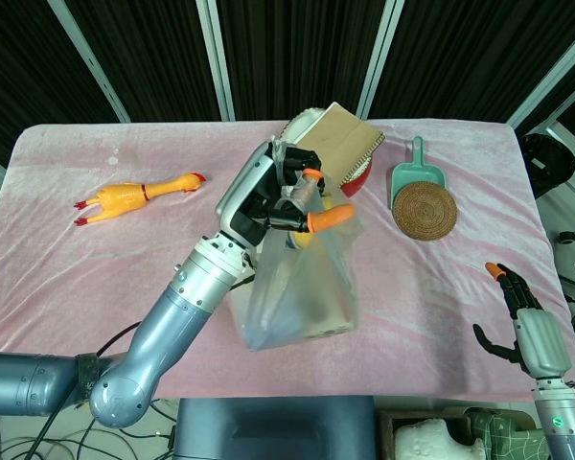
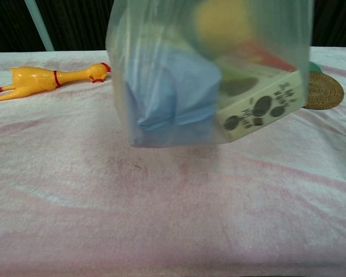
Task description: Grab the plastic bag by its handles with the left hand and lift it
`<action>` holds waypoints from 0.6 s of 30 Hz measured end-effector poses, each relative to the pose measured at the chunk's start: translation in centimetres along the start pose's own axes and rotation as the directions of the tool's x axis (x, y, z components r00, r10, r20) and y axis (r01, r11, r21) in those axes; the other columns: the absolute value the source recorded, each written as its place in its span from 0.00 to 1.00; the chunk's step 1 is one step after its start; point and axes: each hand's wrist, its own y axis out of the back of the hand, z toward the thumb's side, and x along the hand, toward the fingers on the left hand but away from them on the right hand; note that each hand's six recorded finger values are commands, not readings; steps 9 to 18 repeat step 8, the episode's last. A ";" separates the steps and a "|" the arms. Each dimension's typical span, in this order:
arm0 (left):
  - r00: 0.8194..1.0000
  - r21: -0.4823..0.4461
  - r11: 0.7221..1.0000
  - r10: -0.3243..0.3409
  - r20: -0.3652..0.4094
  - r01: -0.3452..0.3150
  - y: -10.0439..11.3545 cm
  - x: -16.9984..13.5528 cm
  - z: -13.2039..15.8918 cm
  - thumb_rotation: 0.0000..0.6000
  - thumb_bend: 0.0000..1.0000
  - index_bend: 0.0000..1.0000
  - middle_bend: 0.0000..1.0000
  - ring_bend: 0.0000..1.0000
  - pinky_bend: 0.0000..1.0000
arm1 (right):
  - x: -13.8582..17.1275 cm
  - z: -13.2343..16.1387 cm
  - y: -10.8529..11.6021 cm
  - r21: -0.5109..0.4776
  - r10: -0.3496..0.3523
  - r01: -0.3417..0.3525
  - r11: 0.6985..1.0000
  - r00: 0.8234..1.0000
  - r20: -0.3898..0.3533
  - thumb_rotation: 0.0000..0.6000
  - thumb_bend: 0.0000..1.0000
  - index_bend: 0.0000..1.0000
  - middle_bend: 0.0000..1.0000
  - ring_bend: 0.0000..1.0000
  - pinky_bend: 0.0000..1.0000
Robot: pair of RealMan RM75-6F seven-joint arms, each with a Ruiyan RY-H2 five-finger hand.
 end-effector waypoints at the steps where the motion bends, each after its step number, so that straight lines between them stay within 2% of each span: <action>1: 1.000 0.004 1.000 -0.002 0.004 0.002 -0.1 0.0 0.3 1.00 0.17 0.79 1.00 0.88 0.83 | 0.0 0.0 0.0 0.000 0.000 0.000 1.000 1.000 0.000 1.00 0.31 0.00 0.00 0.00 0.18; 8: 1.000 0.031 0.999 -0.017 0.027 0.016 -0.8 0.1 1.8 1.00 0.16 0.79 1.00 0.88 0.83 | 0.0 0.0 0.0 -0.001 0.000 0.000 1.000 1.000 0.000 1.00 0.31 0.00 0.00 0.00 0.18; 18: 1.000 0.031 0.999 -0.017 0.027 0.016 -0.8 0.1 1.8 1.00 0.16 0.79 1.00 0.88 0.83 | 0.0 0.0 0.0 -0.001 0.000 0.000 1.000 1.000 0.000 1.00 0.31 0.00 0.00 0.00 0.18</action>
